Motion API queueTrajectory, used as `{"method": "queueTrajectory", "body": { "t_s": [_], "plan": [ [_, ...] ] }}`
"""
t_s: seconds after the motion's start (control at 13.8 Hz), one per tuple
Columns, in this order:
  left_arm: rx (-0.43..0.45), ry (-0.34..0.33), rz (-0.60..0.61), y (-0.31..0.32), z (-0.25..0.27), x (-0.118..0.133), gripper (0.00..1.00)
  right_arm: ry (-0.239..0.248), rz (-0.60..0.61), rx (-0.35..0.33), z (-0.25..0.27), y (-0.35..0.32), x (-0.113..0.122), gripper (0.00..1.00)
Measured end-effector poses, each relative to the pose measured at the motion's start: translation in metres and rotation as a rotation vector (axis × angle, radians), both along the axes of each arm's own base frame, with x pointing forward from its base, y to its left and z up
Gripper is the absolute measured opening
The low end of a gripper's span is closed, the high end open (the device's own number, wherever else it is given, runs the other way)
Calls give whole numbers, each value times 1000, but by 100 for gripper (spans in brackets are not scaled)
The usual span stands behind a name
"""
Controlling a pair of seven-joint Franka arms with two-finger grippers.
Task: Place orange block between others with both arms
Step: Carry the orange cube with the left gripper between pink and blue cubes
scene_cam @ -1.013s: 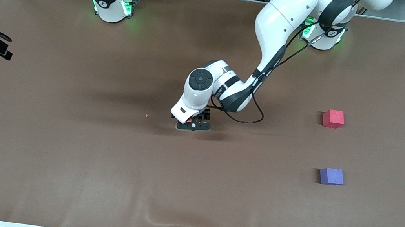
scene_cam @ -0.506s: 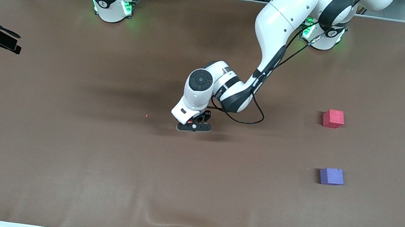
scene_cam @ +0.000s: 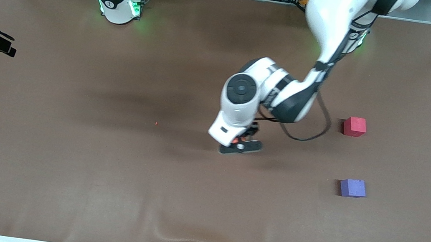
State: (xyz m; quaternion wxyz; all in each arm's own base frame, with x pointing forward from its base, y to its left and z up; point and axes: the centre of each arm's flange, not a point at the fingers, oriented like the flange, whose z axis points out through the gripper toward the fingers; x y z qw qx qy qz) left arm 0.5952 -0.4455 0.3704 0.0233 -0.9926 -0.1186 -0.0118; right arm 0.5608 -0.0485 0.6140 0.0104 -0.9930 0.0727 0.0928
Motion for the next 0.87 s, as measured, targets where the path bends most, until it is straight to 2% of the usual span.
{"method": "queueTrajectory", "body": {
  "t_s": [0.22, 0.36, 0.65, 0.87],
  "plan": [
    [-4, -1, 35, 88, 51, 30, 56, 1, 1, 0, 0, 0, 0, 100],
    [0, 18, 22, 156, 68, 40, 56, 1, 2, 0, 0, 1, 0, 100],
    [9, 95, -52, 283, 67, 31, 56, 0, 3, 0, 0, 2, 0, 100],
    [-2, 122, -81, 357, 42, 18, 56, 0, 3, 0, 0, 2, 0, 100]
  ]
}}
